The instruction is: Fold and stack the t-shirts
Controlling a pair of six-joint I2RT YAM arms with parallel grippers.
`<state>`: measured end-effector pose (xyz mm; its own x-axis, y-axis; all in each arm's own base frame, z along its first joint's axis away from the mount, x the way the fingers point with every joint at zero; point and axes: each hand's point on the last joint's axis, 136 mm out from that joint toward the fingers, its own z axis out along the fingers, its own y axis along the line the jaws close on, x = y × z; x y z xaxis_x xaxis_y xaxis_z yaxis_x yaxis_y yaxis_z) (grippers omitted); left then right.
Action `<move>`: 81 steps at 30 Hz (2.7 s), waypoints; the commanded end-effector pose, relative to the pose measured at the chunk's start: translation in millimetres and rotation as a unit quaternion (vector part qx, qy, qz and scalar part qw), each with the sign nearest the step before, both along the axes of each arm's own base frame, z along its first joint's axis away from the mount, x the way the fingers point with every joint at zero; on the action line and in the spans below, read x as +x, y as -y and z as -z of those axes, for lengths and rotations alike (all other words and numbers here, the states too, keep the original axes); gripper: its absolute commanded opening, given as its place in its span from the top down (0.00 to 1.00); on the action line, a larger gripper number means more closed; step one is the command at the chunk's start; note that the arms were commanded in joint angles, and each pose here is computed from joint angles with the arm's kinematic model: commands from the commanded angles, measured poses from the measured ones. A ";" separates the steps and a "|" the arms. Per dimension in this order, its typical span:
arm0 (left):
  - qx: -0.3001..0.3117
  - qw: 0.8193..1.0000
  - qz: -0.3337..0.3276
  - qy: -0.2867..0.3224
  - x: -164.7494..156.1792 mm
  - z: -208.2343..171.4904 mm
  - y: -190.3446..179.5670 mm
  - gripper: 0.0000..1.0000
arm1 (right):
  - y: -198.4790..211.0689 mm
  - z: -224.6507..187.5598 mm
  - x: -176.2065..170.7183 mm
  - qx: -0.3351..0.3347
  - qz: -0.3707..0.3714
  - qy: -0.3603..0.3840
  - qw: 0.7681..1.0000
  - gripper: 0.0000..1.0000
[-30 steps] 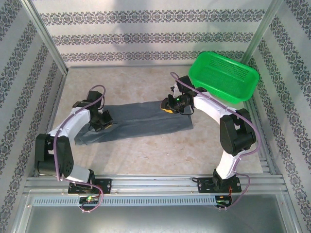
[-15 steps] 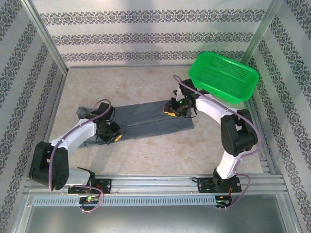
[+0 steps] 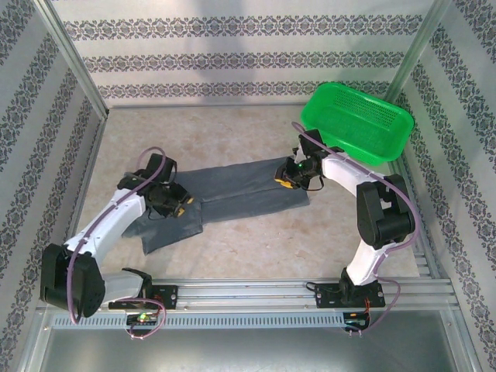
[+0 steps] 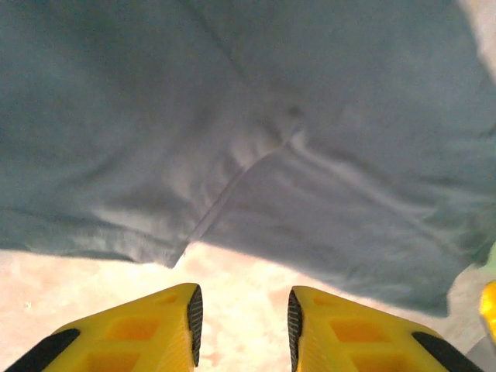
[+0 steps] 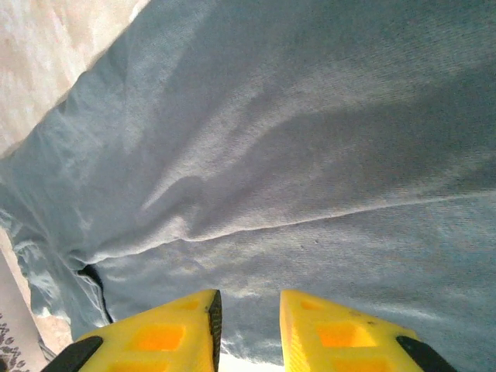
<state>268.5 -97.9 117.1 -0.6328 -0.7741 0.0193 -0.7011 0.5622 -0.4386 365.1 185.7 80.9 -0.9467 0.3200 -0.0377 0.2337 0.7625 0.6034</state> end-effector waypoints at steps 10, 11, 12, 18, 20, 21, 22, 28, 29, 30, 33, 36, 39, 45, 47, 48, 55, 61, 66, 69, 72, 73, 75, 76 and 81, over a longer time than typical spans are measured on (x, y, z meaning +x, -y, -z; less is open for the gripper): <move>0.053 0.984 -0.166 0.027 42.7 14.8 -152.2 0.62 | -20.4 -6.9 5.5 -0.006 -0.025 0.019 0.999 0.73; 0.046 0.983 -0.174 0.041 53.7 15.7 -164.1 0.62 | -17.3 -3.4 7.8 -0.005 -0.020 0.015 1.000 0.73; 0.038 0.981 -0.179 0.061 67.5 16.4 -174.8 0.62 | -14.3 -1.0 11.2 -0.006 -0.016 0.014 1.000 0.73; 0.027 0.984 -0.166 0.064 115.2 47.5 -215.5 0.63 | -2.3 12.9 44.7 -0.028 -0.006 0.007 1.000 0.73; 0.025 0.986 -0.156 0.054 124.7 61.1 -222.3 0.64 | 3.3 20.4 55.5 -0.039 0.002 -0.002 0.999 0.73; 0.022 0.987 -0.152 0.044 127.5 69.7 -225.1 0.65 | 8.3 27.9 58.0 -0.050 0.008 -0.015 0.999 0.74; 0.025 0.988 -0.149 0.031 128.3 77.6 -228.6 0.67 | 13.3 33.1 60.7 -0.063 0.015 -0.026 0.998 0.74; 0.035 0.988 -0.146 -0.045 122.1 116.0 -253.0 0.72 | 40.7 66.5 58.8 -0.109 0.051 -0.111 0.987 0.77; 0.034 0.988 -0.141 -0.057 122.0 120.7 -255.3 0.72 | 44.6 68.9 57.9 -0.117 0.054 -0.116 0.985 0.77; 0.034 0.988 -0.138 -0.064 121.9 122.2 -257.3 0.72 | 46.7 70.2 57.7 -0.120 0.057 -0.118 0.984 0.77; 0.028 0.990 -0.131 -0.042 132.2 111.4 -257.6 0.63 | 46.8 71.2 59.5 -0.114 0.057 -0.119 0.985 0.77; 0.039 0.991 -0.128 -0.006 137.3 80.5 -253.5 0.53 | 42.1 62.5 65.3 -0.101 0.043 -0.101 0.989 0.76; 0.074 0.990 -0.119 0.021 125.1 42.9 -238.9 0.47 | 34.6 35.5 75.1 -0.089 0.020 -0.045 0.995 0.74; 0.103 0.982 -0.150 -0.054 33.9 47.0 -173.2 0.48 | 16.1 -27.5 73.0 -0.075 -0.022 0.053 0.996 0.67; 0.103 0.974 -0.181 -0.086 -7.1 60.0 -157.0 0.49 | 4.2 -46.3 66.0 -0.056 -0.037 0.079 0.995 0.65; 0.104 0.971 -0.192 -0.097 -25.0 65.1 -152.5 0.50 | -3.4 -54.9 61.5 -0.041 -0.046 0.092 0.994 0.64; 0.131 0.960 -0.205 -0.140 -86.8 71.1 -149.0 0.50 | -47.7 -77.7 24.1 0.043 -0.109 0.107 0.987 0.62; 0.133 0.961 -0.230 -0.076 -57.5 59.1 -179.5 0.49 | -52.6 -77.1 8.6 0.067 -0.113 0.102 0.986 0.62; 0.109 0.983 -0.150 0.012 12.3 48.3 -196.0 0.54 | -52.5 -72.4 6.6 0.067 -0.118 0.100 0.986 0.62; 0.109 0.989 -0.100 0.026 29.9 54.1 -199.7 0.54 | -54.7 -74.7 7.0 0.074 -0.119 0.105 0.985 0.62; 0.098 0.991 -0.079 0.049 41.4 60.9 -201.4 0.55 | -57.1 -75.8 7.7 0.081 -0.120 0.107 0.984 0.62; 0.098 0.991 -0.075 0.050 43.1 62.2 -202.3 0.57 | -58.4 -75.8 7.4 0.083 -0.120 0.106 0.984 0.62; 0.099 0.992 -0.067 0.036 39.1 68.7 -203.3 0.58 | -59.6 -76.5 8.6 0.086 -0.120 0.107 0.983 0.61; 0.101 0.992 -0.066 0.024 34.9 72.4 -204.5 0.58 | -60.1 -77.2 9.2 0.086 -0.120 0.109 0.983 0.61; 0.101 0.993 -0.060 0.024 31.1 79.6 -202.4 0.58 | -62.1 -77.6 11.7 0.090 -0.120 0.109 0.983 0.61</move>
